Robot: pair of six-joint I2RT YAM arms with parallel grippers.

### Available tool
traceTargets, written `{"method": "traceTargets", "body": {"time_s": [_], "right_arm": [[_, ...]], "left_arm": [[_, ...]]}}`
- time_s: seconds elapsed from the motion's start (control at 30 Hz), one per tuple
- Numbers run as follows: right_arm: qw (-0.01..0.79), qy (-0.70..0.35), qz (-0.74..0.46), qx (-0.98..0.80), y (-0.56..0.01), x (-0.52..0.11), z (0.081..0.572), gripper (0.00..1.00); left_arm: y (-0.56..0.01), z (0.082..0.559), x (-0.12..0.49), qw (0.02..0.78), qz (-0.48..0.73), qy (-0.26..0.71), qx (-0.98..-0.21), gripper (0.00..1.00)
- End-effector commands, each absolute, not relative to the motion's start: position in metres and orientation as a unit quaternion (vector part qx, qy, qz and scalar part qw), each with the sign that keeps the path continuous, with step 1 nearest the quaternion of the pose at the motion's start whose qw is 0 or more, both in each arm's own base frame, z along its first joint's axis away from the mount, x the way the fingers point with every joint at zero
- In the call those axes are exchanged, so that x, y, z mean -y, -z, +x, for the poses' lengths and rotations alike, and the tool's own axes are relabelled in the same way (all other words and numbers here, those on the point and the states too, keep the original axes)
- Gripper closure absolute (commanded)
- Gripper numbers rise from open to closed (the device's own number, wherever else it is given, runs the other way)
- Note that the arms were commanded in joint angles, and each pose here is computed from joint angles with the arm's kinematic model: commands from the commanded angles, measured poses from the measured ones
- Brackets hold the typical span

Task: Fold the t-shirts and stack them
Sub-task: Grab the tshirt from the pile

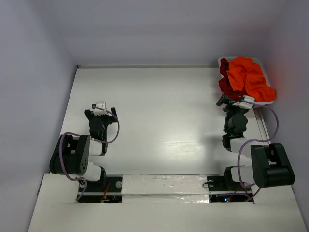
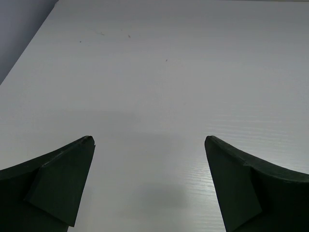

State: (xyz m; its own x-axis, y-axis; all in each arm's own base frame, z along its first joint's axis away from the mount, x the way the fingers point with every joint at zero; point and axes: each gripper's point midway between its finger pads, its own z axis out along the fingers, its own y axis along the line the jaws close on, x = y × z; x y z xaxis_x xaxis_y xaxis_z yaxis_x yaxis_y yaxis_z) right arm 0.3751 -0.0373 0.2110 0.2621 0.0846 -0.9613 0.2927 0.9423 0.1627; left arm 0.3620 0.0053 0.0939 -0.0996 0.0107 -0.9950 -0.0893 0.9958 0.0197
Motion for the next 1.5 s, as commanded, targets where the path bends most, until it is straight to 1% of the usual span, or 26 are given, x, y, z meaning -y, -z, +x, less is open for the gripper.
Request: {"method": "traceTargets", "body": {"time_s": [0.0,0.2,0.3,0.47,0.53,0.57,0.6,0.63,0.67,0.77,0.8,0.83,0.87,0.9,0.93,1.0,1.1,1.17,1.23,1.27,1.3,1.33,1.37,1.4,1.43,1.47], "right_arm": [[0.810,0.057,0.167,-0.559,-0.242,0.039,0.375,0.00],[0.811,0.057,0.167,-0.557,-0.243,0.039,0.375,0.00],[0.811,0.057,0.166,-0.558,-0.243,0.039,0.375,0.00],[0.806,0.055,0.174,-0.563,-0.246,0.040,0.375,0.00],[0.816,0.075,0.190,-0.541,-0.262,0.050,0.366,0.00],[0.750,0.111,0.212,-0.617,-0.227,0.060,0.371,0.00],[0.757,0.100,0.262,-0.590,-0.281,0.066,0.385,0.00],[0.747,0.137,0.262,-0.595,-0.298,0.075,0.387,0.00],[0.742,0.150,0.250,-0.603,-0.311,0.076,0.390,0.00],[0.794,0.070,0.239,-0.555,-0.400,0.056,0.397,0.00],[0.773,0.056,0.227,-0.590,-0.397,0.047,0.405,0.00],[0.795,0.032,0.215,-0.566,-0.451,0.040,0.404,0.00],[0.793,0.012,0.188,-0.580,-0.463,0.028,0.411,0.00],[0.765,0.010,0.176,-0.620,-0.449,0.022,0.425,0.00],[0.775,-0.021,0.223,-0.591,-0.480,0.025,0.418,0.00],[0.743,-0.043,0.323,-0.585,-0.477,0.040,0.399,0.00],[0.778,-0.072,0.289,-0.554,-0.513,0.031,0.385,0.00],[0.791,-0.077,0.264,-0.546,-0.522,0.026,0.382,0.00],[0.758,-0.138,0.337,-0.541,-0.514,0.023,0.388,0.00],[0.701,-0.145,0.356,-0.601,-0.472,0.015,0.406,0.00],[0.675,-0.196,0.383,-0.599,-0.482,0.004,0.410,0.00],[0.620,-0.219,0.378,-0.652,-0.448,-0.015,0.436,0.00],[0.582,-0.235,0.367,-0.686,-0.432,-0.030,0.442,0.00],[0.522,-0.251,0.336,-0.742,-0.405,-0.052,0.448,0.00],[0.535,-0.258,0.332,-0.733,-0.421,-0.052,0.447,0.00],[0.496,-0.230,0.348,-0.761,-0.396,-0.049,0.443,0.00]], "left_arm": [[-0.170,0.377,-0.002,0.769,-0.033,-0.025,-0.638,0.01],[-0.167,0.379,-0.006,0.761,-0.041,-0.031,-0.647,0.01],[-0.165,0.379,-0.016,0.756,-0.077,-0.040,-0.649,0.01],[-0.180,0.371,-0.038,0.769,-0.156,-0.062,-0.617,0.01],[-0.176,0.386,-0.048,0.725,-0.184,-0.092,-0.657,0.01],[-0.183,0.396,-0.054,0.707,-0.200,-0.102,-0.671,0.01],[-0.208,0.419,-0.052,0.687,-0.186,-0.111,-0.694,0.01],[-0.222,0.427,-0.046,0.683,-0.174,-0.111,-0.701,0.01],[-0.277,0.434,-0.045,0.708,-0.196,-0.107,-0.669,0.01],[-0.326,0.440,-0.014,0.722,-0.191,-0.048,-0.663,0.01],[-0.362,0.446,-0.003,0.726,-0.201,-0.007,-0.658,0.01],[-0.379,0.450,0.007,0.727,-0.198,0.016,-0.658,0.01],[-0.395,0.455,0.017,0.728,-0.184,0.039,-0.660,0.01],[-0.425,0.463,0.033,0.727,-0.156,0.073,-0.665,0.01],[-0.437,0.466,0.040,0.726,-0.149,0.090,-0.665,0.01],[-0.472,0.463,0.051,0.738,-0.148,0.134,-0.644,0.01],[-0.515,0.450,0.065,0.744,-0.126,0.203,-0.623,0.01],[-0.524,0.457,0.086,0.716,-0.079,0.227,-0.655,0.01],[-0.518,0.478,0.119,0.658,-0.034,0.262,-0.705,0.01],[-0.515,0.478,0.130,0.643,-0.037,0.295,-0.705,0.01],[-0.504,0.480,0.148,0.626,-0.012,0.341,-0.701,0.01],[-0.504,0.475,0.159,0.613,-0.017,0.366,-0.700,0.01],[-0.505,0.475,0.165,0.604,-0.035,0.382,-0.699,0.01],[-0.510,0.469,0.188,0.596,-0.014,0.399,-0.697,0.01],[-0.510,0.468,0.189,0.596,-0.014,0.399,-0.697,0.01],[-0.512,0.466,0.188,0.594,-0.010,0.397,-0.700,0.01]]}}
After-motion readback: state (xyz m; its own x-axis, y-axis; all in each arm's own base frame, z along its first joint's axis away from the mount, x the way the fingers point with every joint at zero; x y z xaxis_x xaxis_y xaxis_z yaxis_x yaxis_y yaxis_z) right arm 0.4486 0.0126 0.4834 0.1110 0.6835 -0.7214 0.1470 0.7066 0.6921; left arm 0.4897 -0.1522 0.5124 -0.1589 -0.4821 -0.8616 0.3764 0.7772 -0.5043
